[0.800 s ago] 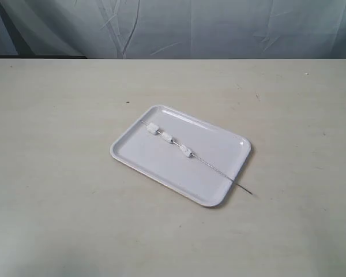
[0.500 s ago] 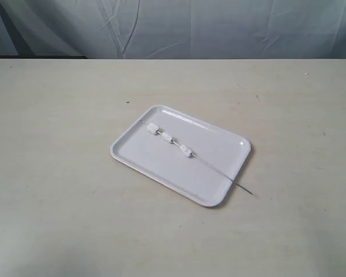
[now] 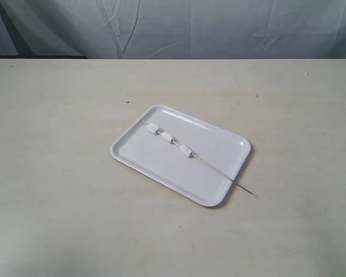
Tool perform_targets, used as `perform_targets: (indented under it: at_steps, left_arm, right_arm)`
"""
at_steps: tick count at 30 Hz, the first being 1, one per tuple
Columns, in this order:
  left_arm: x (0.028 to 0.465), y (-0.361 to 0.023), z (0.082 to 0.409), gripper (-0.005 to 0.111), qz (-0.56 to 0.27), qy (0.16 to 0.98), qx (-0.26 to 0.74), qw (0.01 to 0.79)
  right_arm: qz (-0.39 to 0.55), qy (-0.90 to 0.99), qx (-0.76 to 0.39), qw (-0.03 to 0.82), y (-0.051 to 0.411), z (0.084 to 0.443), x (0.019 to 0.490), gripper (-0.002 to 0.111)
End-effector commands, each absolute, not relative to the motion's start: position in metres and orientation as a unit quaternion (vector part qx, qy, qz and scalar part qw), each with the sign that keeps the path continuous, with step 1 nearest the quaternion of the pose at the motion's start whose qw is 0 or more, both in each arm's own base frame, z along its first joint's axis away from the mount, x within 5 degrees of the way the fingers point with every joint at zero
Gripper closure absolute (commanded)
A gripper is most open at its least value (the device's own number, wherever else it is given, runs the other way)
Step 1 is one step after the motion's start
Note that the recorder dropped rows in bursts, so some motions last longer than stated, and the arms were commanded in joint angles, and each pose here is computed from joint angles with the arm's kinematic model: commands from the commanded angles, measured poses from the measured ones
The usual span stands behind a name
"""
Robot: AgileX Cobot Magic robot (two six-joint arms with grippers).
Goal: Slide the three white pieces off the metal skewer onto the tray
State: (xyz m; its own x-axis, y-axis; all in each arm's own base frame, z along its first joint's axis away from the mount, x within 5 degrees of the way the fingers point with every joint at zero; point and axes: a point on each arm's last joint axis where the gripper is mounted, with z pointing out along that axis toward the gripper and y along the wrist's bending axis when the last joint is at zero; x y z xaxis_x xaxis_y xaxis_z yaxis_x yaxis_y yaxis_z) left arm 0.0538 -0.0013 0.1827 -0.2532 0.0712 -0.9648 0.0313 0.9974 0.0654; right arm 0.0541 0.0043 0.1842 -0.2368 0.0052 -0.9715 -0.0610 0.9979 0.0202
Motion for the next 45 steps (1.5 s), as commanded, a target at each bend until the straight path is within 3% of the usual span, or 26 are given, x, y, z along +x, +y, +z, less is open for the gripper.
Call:
perform_targets:
  at_steps: [1,14,25,29,35,45]
  left_arm:
    - [0.054,-0.001,0.183,0.107,0.017,0.789,0.03,0.614]
    - [0.054,-0.001,0.183,0.107,0.02,0.789,0.031,0.613]
    - [0.054,0.004,0.184,0.107,0.089,0.782,0.076,0.612]
    - [0.055,0.007,0.19,0.107,0.15,0.754,0.119,0.629]
    - [0.056,0.005,0.199,0.107,0.156,0.72,0.129,0.664]
    - [0.056,0.005,0.199,0.107,0.156,0.719,0.129,0.664]
  right_arm:
    - [0.025,0.784,-0.016,0.62,0.004,0.184,0.054,0.109]
    - [0.024,0.784,-0.017,0.62,0.004,0.184,0.054,0.109]
    - [0.022,0.78,-0.018,0.625,0.004,0.185,0.054,0.109]
    - [0.024,0.742,-0.014,0.67,0.003,0.196,0.056,0.109]
    - [0.029,0.624,-0.012,0.781,0.003,0.225,0.054,0.109]
    - [0.029,0.603,-0.009,0.797,0.002,0.23,0.053,0.109]
